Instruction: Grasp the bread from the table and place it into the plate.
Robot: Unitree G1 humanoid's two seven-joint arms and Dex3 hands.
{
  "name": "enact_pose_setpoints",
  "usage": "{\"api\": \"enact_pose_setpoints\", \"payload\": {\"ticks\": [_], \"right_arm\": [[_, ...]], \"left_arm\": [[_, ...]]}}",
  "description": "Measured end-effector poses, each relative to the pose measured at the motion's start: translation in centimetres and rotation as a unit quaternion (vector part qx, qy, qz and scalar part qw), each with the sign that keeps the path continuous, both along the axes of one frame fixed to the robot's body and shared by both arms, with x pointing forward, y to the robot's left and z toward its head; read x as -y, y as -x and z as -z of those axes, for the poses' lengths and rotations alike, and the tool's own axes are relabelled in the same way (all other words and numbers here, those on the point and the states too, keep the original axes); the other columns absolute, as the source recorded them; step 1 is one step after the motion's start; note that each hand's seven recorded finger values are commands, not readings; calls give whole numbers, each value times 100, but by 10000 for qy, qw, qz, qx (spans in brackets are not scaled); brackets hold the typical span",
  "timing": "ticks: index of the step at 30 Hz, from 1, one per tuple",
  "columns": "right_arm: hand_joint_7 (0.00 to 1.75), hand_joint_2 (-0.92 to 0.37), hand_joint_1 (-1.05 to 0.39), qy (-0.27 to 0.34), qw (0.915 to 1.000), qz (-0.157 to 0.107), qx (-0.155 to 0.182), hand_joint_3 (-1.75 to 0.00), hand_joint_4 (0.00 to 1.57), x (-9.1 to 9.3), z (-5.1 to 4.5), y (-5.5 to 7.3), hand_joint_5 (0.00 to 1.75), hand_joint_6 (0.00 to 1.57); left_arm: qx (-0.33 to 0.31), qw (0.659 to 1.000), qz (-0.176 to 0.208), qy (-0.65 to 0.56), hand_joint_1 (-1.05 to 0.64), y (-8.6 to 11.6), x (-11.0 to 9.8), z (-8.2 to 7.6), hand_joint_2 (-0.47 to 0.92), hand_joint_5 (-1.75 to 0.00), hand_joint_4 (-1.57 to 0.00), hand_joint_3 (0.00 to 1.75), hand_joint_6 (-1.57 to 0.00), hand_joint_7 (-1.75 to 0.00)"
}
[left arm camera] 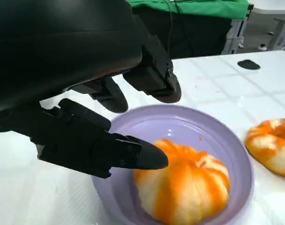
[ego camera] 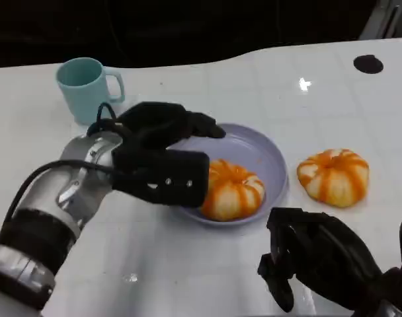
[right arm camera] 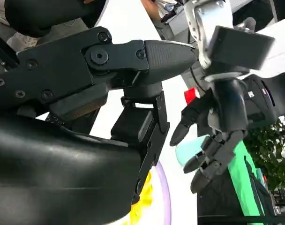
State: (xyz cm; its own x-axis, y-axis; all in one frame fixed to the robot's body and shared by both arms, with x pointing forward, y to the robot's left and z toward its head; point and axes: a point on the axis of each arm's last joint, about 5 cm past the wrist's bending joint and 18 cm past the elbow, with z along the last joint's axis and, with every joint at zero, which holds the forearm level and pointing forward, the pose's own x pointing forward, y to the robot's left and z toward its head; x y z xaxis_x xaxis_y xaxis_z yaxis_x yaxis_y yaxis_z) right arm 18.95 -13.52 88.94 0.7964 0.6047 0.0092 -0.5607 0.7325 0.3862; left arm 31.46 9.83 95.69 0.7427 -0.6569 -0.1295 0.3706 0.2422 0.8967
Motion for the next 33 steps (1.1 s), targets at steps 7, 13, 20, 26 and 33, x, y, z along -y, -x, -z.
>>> {"api": "enact_pose_setpoints", "payload": {"ticks": [7, 13, 20, 26, 33], "right_arm": [[155, -92, -92, -10, 10000, 35, 22, -40, 128, 47, -16, 27, 162, 109], [154, -92, -92, -24, 10000, 6, -9, -38, 128, 63, -12, 29, 162, 109], [154, -92, -92, -57, 10000, -17, -49, -38, 129, 63, -8, 24, 161, 109], [154, -92, -91, -22, 10000, -21, -58, -39, 128, 73, -4, 17, 161, 109], [154, -92, -92, -4, 10000, -32, -78, -38, 128, 76, 3, 10, 161, 109]], "left_arm": [[30, 9991, -38, 423, -58, 161, -81, 84, 92, -49, -45, 24, -60, -3], [-226, 9837, -314, 1755, -53, 385, -235, 119, 92, -92, -39, 17, -69, -5], [-971, 9203, -534, 3752, -50, 675, -324, 299, 92, -137, -48, 24, -62, -71], [-1577, 8693, -640, 4641, -56, 921, -409, 327, 92, -168, -59, 33, -54, -128], [-2299, 8023, -889, 5436, -58, 1206, -453, 447, 92, -175, -69, 36, -53, -162]]}}
